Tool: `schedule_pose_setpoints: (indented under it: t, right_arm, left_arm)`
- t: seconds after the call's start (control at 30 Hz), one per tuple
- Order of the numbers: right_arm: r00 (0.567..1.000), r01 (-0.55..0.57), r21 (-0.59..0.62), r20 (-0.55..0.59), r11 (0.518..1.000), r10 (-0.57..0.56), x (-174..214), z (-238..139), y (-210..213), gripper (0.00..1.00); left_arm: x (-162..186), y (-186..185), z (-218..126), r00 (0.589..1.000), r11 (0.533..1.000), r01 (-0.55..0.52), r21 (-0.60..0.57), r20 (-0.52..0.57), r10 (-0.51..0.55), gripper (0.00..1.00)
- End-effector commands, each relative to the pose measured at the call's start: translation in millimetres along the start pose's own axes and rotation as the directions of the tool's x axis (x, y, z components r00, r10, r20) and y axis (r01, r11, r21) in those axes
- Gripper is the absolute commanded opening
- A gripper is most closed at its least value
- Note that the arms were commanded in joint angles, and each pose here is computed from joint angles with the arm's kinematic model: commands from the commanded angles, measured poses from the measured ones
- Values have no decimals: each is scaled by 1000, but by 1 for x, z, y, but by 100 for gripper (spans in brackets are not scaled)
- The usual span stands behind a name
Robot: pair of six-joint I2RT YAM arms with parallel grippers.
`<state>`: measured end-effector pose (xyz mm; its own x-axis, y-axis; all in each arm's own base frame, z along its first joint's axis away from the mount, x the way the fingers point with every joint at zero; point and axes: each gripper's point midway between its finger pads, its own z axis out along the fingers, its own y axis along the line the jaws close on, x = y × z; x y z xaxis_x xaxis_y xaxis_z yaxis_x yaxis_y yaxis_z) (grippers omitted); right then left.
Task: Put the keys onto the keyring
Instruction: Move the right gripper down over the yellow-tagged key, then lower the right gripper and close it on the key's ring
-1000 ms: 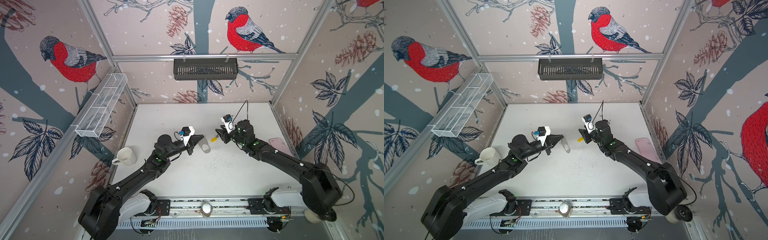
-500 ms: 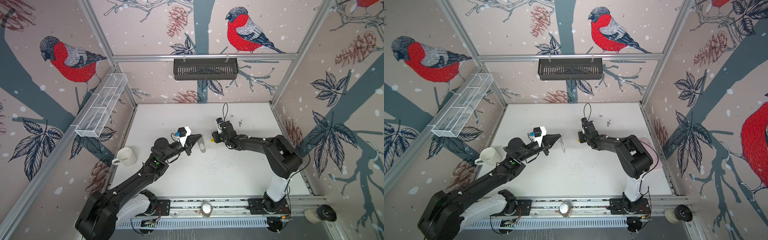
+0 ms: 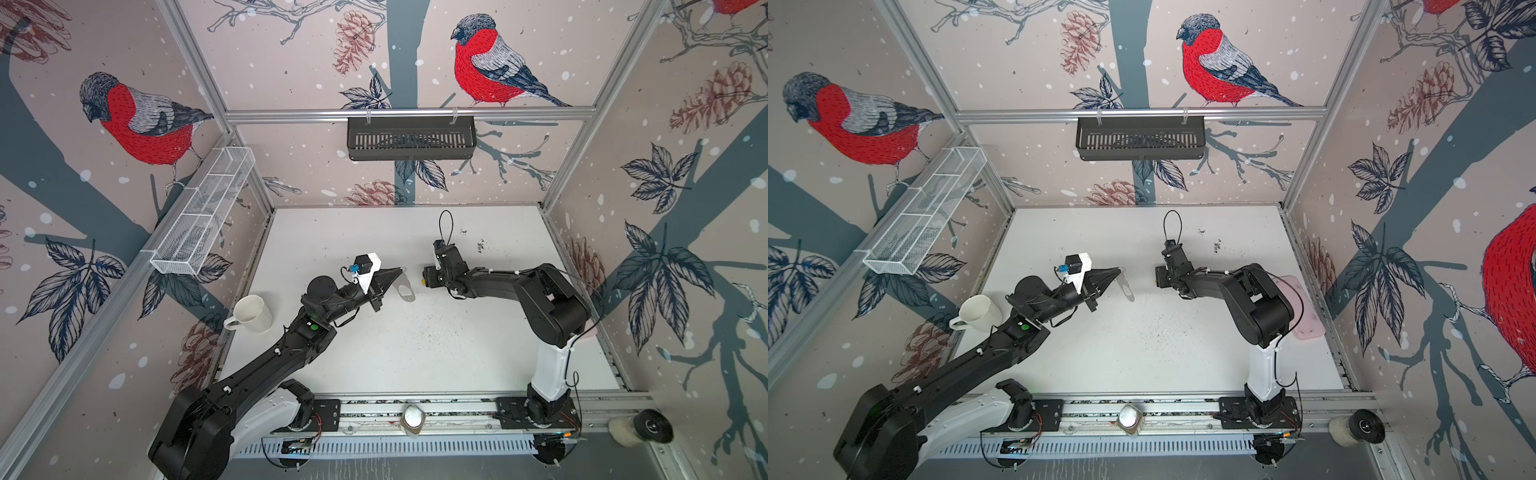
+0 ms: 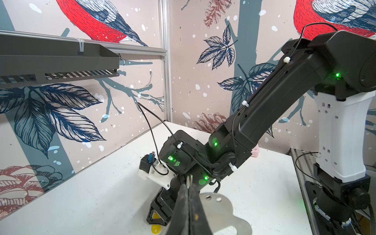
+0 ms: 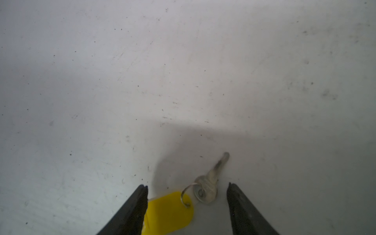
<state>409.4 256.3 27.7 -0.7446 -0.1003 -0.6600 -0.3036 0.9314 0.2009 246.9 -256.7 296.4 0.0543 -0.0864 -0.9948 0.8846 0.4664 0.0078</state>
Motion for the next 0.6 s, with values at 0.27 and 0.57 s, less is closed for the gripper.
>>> schedule_pose_setpoints:
  t: [0.27,0.57]
  right_arm:
    - [998,-9,-239,-62,971,-6,3,3,44,63]
    - [998,47,-314,-20,948,-56,-10,-12,60,58]
  left_arm:
    - [-8,-2,-1,999,999,-34,6,22,34,0]
    - [-8,-2,-3,999,999,-35,3,21,35,0]
